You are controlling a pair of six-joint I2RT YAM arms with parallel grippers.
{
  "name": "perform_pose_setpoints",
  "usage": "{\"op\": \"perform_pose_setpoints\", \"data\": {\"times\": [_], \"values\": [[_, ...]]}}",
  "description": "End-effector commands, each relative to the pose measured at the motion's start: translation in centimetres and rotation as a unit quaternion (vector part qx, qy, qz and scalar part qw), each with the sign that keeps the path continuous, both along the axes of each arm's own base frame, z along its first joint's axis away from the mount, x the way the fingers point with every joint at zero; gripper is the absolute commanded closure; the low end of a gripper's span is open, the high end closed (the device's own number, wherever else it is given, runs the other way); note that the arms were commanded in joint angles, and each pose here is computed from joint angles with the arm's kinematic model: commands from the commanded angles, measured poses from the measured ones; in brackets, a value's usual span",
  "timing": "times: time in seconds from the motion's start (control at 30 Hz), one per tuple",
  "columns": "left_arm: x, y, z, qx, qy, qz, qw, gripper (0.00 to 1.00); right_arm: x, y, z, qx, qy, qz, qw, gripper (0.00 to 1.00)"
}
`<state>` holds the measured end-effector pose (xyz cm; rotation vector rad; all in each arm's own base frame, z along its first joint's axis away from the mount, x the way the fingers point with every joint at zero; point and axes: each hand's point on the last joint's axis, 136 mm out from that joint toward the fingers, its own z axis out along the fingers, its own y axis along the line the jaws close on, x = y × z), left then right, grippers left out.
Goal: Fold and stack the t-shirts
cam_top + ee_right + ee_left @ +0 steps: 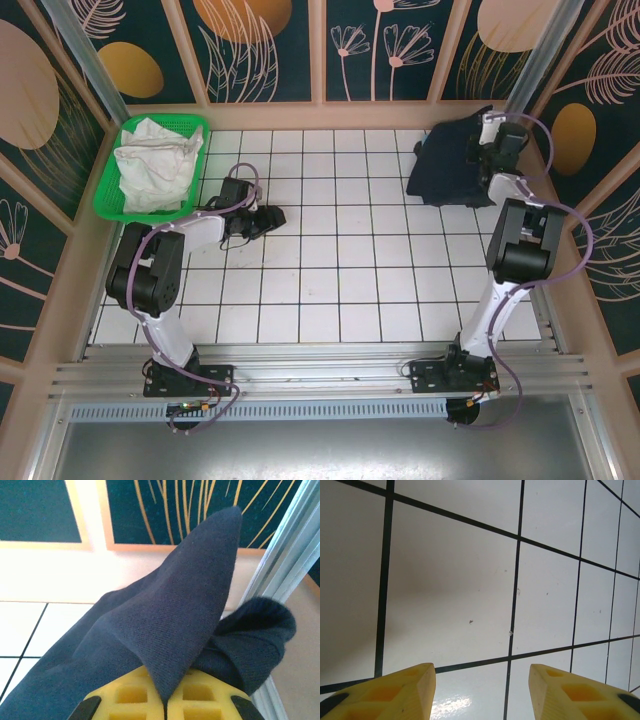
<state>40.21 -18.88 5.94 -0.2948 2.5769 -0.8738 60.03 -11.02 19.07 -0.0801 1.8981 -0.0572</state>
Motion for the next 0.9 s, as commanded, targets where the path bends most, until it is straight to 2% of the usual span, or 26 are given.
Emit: {"op": "perform_pose_setpoints", "data": {"times": [0.0,0.1,0.13,0.2,0.27,0.43,0.53,0.67,0.87], "values": [[-0.6,0.4,0.6,0.007,-0.001,0.006,1.0,0.48,1.9,-1.9,0.8,-0.001,-0.026,0.012,1.0,1.0],[-0.8,0.4,0.5,0.007,-0.001,0.006,1.0,0.48,3.0,-3.1,-2.4,0.014,0.021,0.011,1.0,1.0],[-0.8,0.4,0.6,0.006,-0.001,0.007,1.0,0.48,3.3,-3.2,-3.5,0.019,0.037,0.014,0.999,0.97],[-0.8,0.4,0.6,0.005,-0.002,0.007,1.0,0.47,3.8,-3.8,-5.3,0.02,0.073,0.006,0.997,0.88],[-0.9,0.3,0.6,0.004,-0.002,0.005,1.0,0.47,4.0,-4.6,-6.4,0.022,0.106,-0.011,0.994,0.73],[-1.0,0.3,0.7,0.004,-0.003,0.0,1.0,0.47,3.1,-7.0,-3.4,0.003,0.105,-0.085,0.991,0.43],[-1.1,0.3,0.7,0.004,-0.005,-0.001,1.0,0.46,1.6,-8.0,-1.0,-0.006,0.092,-0.133,0.987,0.29],[-0.9,0.0,1.0,-0.004,-0.01,-0.004,1.0,0.45,-1.0,-7.7,0.1,0.001,0.085,-0.163,0.983,0.23],[-1.0,-0.2,1.0,-0.008,-0.013,-0.013,1.0,0.45,-4.5,-3.2,2.0,-0.029,0.044,-0.177,0.983,0.11]]}}
